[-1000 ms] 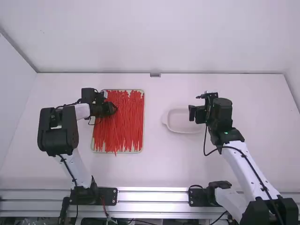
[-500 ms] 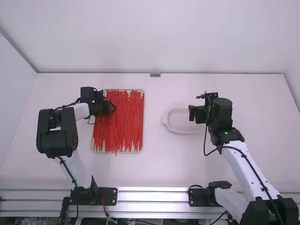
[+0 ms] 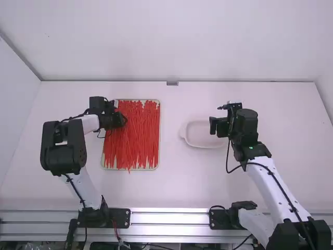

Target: Fasten the cable tie

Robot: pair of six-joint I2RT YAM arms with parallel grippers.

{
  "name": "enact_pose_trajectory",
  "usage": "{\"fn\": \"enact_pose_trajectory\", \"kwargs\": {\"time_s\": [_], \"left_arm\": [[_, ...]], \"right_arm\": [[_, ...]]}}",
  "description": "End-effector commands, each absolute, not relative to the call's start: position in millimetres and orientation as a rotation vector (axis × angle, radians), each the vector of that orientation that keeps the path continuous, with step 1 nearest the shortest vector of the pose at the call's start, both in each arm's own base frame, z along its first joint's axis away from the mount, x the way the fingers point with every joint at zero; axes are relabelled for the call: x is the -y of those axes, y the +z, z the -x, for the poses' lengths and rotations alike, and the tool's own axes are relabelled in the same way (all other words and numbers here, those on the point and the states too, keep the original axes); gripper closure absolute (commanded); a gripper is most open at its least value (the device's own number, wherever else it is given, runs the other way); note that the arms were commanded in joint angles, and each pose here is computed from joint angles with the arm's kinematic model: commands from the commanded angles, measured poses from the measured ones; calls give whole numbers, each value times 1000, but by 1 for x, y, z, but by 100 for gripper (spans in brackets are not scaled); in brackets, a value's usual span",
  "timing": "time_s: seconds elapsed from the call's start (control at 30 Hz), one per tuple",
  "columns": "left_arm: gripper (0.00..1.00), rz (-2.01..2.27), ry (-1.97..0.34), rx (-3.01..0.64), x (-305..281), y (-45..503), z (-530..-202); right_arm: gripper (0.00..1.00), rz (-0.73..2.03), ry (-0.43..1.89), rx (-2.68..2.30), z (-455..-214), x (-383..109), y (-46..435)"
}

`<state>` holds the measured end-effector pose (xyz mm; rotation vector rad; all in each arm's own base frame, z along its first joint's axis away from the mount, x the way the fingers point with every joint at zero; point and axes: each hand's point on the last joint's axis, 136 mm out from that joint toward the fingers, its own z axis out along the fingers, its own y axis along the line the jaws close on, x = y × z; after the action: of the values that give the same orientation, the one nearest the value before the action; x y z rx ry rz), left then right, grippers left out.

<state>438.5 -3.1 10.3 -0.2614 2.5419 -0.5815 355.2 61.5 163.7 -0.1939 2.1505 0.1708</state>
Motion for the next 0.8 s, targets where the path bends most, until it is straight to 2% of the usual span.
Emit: {"fn": "enact_pose_trajectory", "kwargs": {"time_s": [0.0, 0.47, 0.77], "left_arm": [[80, 257, -582, -2524, 3, 20, -438], [92, 260, -573, -2526, 2, 19, -438], [92, 260, -573, -2526, 2, 19, -438]], "right_arm": [[2, 198, 181, -2117, -362, -65, 179], [2, 198, 181, -2117, -362, -65, 179], [2, 198, 181, -2117, -362, -65, 179]]}}
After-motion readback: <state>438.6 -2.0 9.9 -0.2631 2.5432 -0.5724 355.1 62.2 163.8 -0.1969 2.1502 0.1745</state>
